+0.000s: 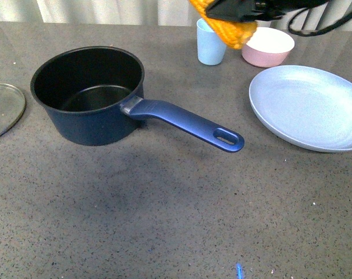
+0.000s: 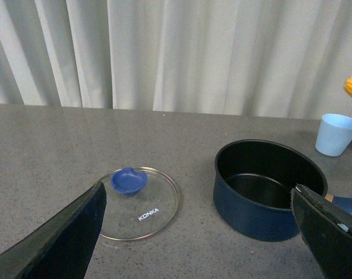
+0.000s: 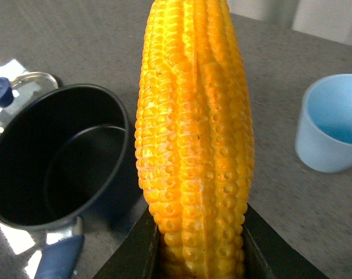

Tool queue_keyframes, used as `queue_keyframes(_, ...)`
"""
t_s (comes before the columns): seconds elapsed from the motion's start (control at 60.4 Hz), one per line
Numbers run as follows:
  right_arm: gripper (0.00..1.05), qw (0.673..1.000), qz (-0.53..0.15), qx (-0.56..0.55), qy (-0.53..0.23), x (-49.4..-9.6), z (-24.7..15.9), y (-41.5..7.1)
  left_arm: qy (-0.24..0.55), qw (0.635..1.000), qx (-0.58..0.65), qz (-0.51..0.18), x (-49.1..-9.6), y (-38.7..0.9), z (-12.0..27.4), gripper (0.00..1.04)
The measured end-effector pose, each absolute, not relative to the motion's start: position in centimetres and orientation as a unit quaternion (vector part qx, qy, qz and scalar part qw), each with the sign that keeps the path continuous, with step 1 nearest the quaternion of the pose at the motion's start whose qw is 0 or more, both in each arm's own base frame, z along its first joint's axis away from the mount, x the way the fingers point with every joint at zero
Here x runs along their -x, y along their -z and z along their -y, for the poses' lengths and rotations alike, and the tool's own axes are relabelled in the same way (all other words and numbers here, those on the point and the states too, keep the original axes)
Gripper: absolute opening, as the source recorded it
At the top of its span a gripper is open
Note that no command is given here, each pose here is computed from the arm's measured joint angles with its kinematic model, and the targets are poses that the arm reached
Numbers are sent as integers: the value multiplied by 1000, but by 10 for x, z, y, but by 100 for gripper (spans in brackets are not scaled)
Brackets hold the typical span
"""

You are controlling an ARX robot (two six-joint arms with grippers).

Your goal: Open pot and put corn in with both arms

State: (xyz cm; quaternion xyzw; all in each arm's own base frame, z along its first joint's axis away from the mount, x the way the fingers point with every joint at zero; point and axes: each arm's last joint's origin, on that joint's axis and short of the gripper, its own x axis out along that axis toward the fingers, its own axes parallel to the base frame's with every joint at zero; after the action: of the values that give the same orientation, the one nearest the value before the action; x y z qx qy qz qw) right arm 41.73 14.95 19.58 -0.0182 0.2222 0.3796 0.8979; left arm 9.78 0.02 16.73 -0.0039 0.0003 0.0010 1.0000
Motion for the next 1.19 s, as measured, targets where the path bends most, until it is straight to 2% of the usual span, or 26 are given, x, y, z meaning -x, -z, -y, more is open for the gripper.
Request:
queue_keyframes(0.546, 23, 845, -243, 54, -474, -434, -266, -185, -1, 1000, 4, 0, -98, -167, 0, 96)
queue_keyframes(0.861, 23, 829, -261, 78, -489, -432, -299, -168, -1, 1000, 4, 0, -98, -167, 0, 96)
queue_keyframes(1.192, 75, 832, -255, 80, -487, -430, -298, -160, -1, 1000, 4, 0, -98, -167, 0, 96)
